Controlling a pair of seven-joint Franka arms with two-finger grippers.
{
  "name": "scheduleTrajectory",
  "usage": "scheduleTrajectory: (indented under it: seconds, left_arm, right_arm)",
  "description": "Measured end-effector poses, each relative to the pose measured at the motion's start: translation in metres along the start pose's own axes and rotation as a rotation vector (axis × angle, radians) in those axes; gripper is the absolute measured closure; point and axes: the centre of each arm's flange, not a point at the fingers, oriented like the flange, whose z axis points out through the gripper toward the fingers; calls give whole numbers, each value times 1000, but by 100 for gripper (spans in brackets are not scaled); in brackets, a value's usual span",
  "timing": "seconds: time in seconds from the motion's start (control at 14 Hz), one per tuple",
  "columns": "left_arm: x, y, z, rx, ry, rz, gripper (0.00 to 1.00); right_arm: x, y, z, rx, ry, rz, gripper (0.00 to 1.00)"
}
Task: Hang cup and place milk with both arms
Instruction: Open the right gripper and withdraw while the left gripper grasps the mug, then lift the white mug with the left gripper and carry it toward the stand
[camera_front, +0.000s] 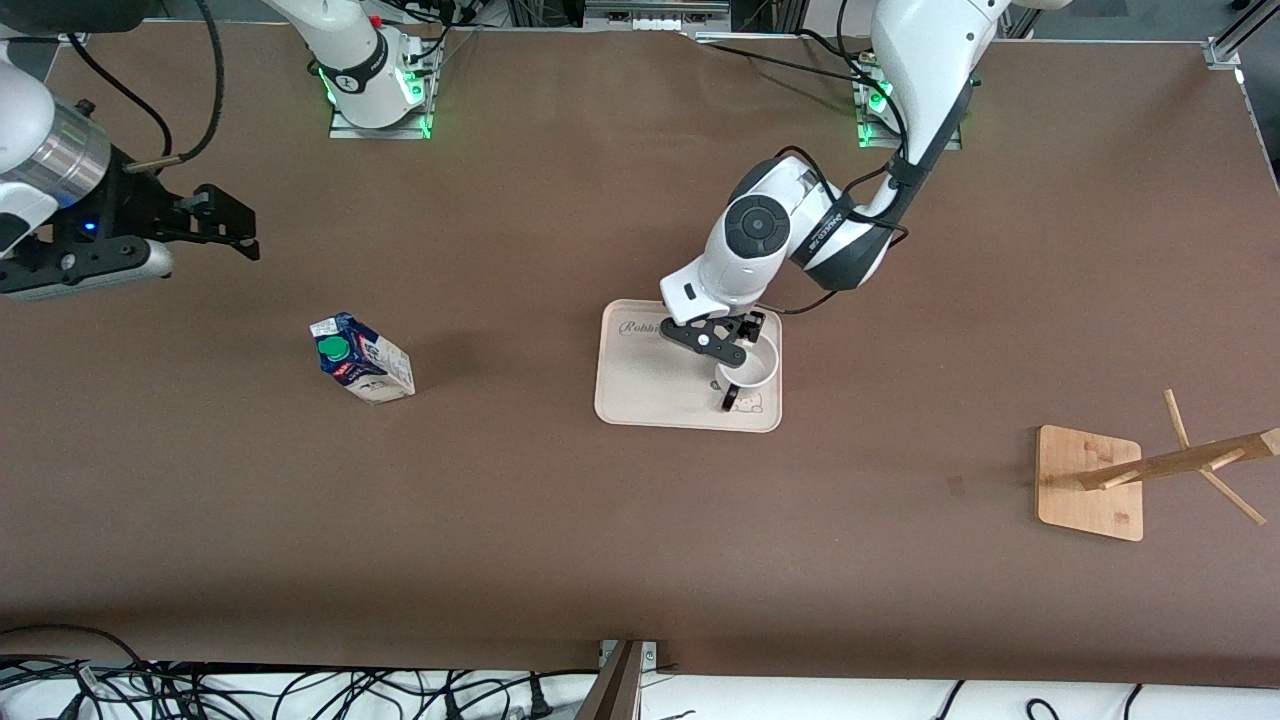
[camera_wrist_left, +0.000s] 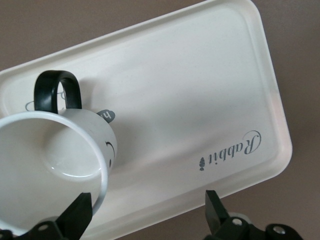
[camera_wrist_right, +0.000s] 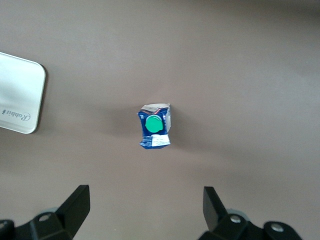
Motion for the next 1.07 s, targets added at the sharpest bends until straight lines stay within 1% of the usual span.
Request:
scheduleTrajectory:
  seconds: [0.29,0.43,0.64,0.93,1.0,1.07]
  left_arm:
    - [1,-2,1,1,0,0,0]
    - [0,-4,5,11,-4,6,0]
    - [1,-11,11,31,-6,17,0]
    - [1,-12,12,31,-8,19,0]
    - [1,-12,13,31,-10,18,7]
    - [1,-13,15,32,-13,17,17]
  right_arm:
    - [6,4,12,39,-16,12,0]
    - [7,4,10,39,-11,12,0]
    - [7,3,-5,36,22,10,0]
    - [10,2,-1,37,16,8,0]
    - [10,3,0,37,14,9,0]
    - [11,2,1,37,13,9,0]
